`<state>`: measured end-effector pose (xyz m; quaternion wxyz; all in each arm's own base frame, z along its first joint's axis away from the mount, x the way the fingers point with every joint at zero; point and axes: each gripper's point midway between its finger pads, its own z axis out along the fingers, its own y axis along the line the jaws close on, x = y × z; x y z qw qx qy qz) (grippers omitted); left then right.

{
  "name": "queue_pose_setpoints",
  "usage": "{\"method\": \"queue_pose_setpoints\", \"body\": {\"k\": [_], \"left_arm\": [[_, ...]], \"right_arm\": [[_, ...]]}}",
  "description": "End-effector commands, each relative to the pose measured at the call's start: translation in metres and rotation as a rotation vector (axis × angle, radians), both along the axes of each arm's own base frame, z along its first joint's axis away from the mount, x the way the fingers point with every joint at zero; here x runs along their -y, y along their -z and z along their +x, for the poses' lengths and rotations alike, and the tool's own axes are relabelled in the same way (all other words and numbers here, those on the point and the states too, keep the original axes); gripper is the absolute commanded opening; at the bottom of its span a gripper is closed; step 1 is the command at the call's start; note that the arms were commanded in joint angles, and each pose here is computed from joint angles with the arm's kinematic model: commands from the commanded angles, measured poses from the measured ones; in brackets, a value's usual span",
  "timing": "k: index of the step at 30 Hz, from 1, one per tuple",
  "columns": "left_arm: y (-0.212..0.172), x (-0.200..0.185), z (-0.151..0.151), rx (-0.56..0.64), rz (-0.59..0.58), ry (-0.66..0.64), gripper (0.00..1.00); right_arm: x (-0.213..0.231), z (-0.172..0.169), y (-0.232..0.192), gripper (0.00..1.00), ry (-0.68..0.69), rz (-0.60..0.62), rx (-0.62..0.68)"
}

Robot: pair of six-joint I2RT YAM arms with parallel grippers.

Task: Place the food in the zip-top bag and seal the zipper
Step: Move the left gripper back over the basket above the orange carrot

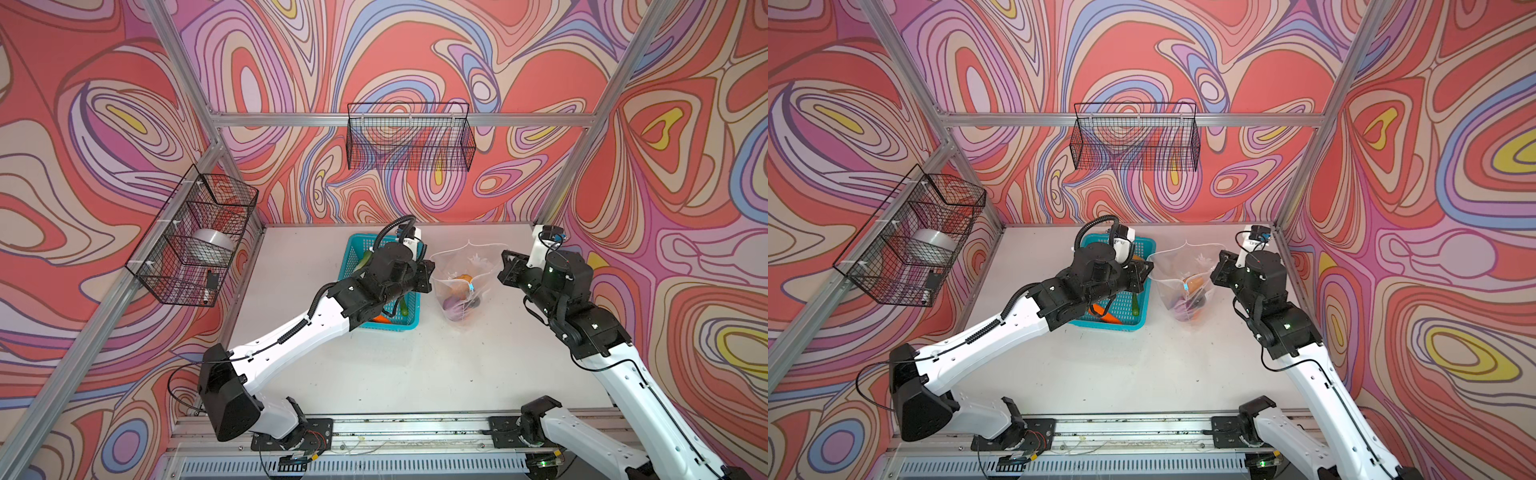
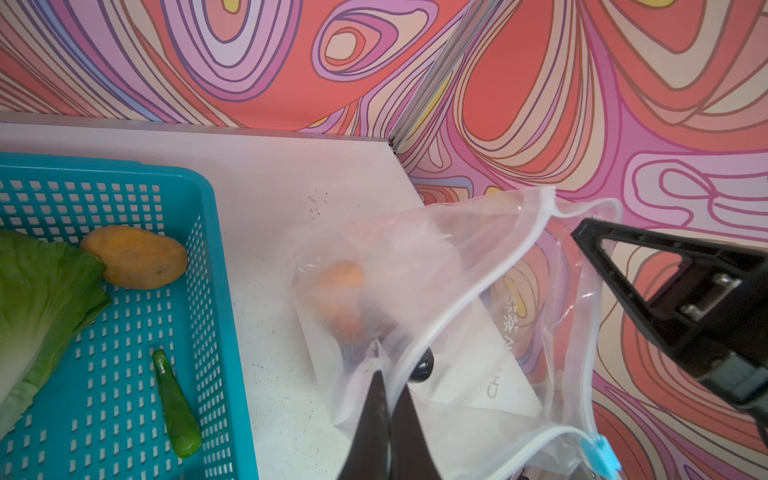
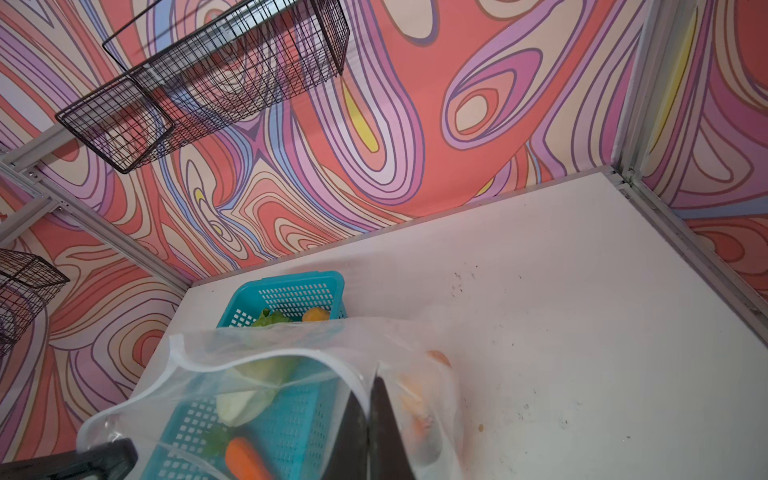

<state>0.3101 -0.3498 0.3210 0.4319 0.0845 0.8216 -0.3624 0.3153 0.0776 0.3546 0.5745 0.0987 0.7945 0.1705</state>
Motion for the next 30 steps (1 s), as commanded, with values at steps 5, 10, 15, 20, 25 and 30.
{"method": "queue_pose_setpoints", "body": {"k": [5,10,15,20,25,30], "left_arm": [[0.021,-0.011,0.009,-0.014,0.060,-0.051,0.30],[0.018,-0.034,0.016,0.005,0.087,-0.137,0.71],[0.040,-0.077,0.025,-0.047,0.110,-0.280,0.72],[0.089,-0.131,0.028,-0.181,0.116,-0.458,0.89],[0.126,-0.167,0.026,-0.270,0.122,-0.625,1.00],[0.137,-0.195,0.026,-0.327,0.240,-0.800,1.00]], "right_arm": [[-0.014,0.008,0.012,0.00,-0.056,0.040,-0.022],[-0.026,0.010,0.012,0.00,-0.116,0.048,-0.023],[-0.028,0.011,0.022,0.00,-0.123,0.047,-0.052],[-0.028,0.012,0.024,0.00,-0.120,0.048,-0.054],[-0.028,0.013,0.023,0.00,-0.121,0.048,-0.054],[-0.029,0.012,0.027,0.00,-0.122,0.057,-0.064]]}}
